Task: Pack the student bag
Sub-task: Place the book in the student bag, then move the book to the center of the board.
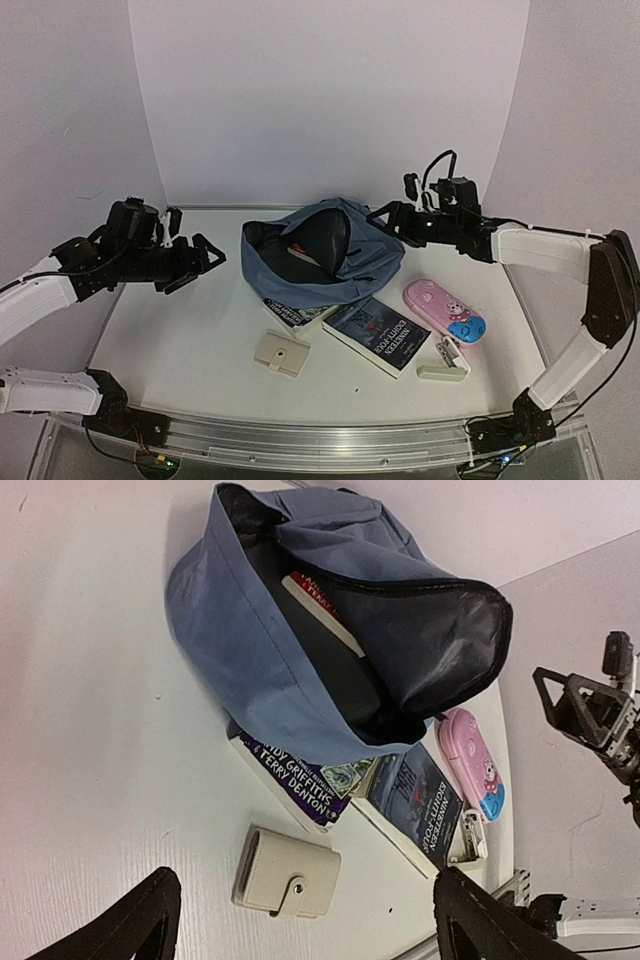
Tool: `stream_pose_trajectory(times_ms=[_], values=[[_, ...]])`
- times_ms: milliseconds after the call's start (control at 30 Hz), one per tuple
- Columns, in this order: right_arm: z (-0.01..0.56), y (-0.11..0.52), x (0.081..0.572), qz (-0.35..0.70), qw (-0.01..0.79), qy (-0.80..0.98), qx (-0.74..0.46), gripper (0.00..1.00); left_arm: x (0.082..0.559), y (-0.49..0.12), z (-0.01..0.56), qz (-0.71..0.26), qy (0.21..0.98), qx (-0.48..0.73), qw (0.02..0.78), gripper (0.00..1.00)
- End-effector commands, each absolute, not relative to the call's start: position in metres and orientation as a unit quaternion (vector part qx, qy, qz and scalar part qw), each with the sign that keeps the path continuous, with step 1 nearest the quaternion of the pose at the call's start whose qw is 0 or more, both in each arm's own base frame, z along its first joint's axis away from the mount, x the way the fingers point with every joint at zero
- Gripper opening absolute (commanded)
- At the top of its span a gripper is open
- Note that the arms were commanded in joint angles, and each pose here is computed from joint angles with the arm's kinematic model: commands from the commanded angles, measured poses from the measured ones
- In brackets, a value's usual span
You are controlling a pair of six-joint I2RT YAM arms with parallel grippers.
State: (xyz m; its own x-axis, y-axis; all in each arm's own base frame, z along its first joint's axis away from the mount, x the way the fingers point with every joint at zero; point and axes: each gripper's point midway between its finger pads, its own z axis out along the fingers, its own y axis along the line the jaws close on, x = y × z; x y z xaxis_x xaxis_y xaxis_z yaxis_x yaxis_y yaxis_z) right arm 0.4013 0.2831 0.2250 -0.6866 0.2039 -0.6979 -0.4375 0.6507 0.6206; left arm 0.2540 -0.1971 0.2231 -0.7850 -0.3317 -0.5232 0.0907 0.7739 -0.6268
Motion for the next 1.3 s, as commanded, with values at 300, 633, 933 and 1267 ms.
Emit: stream_pose_trajectory(times_ms=[300, 633, 933, 1267], values=[[0.154, 0.299, 0.29, 0.248, 0.335, 0.898, -0.139, 0.78, 0.254, -0.216, 0.175, -0.358, 0.892, -0.076, 0.266, 0.88], [0.049, 0.277, 0.244, 0.041, 0.233, 0.956, -0.171, 0.84, 0.255, -0.214, 0.181, -0.353, 0.892, -0.074, 0.271, 0.88], [0.007, 0.277, 0.232, -0.009, 0.204, 0.961, -0.186, 0.83, 0.252, -0.211, 0.18, -0.355, 0.891, -0.078, 0.271, 0.88], [-0.011, 0.281, 0.231, -0.109, 0.233, 0.946, -0.199, 0.41, 0.248, -0.206, 0.178, -0.359, 0.889, -0.091, 0.268, 0.88]])
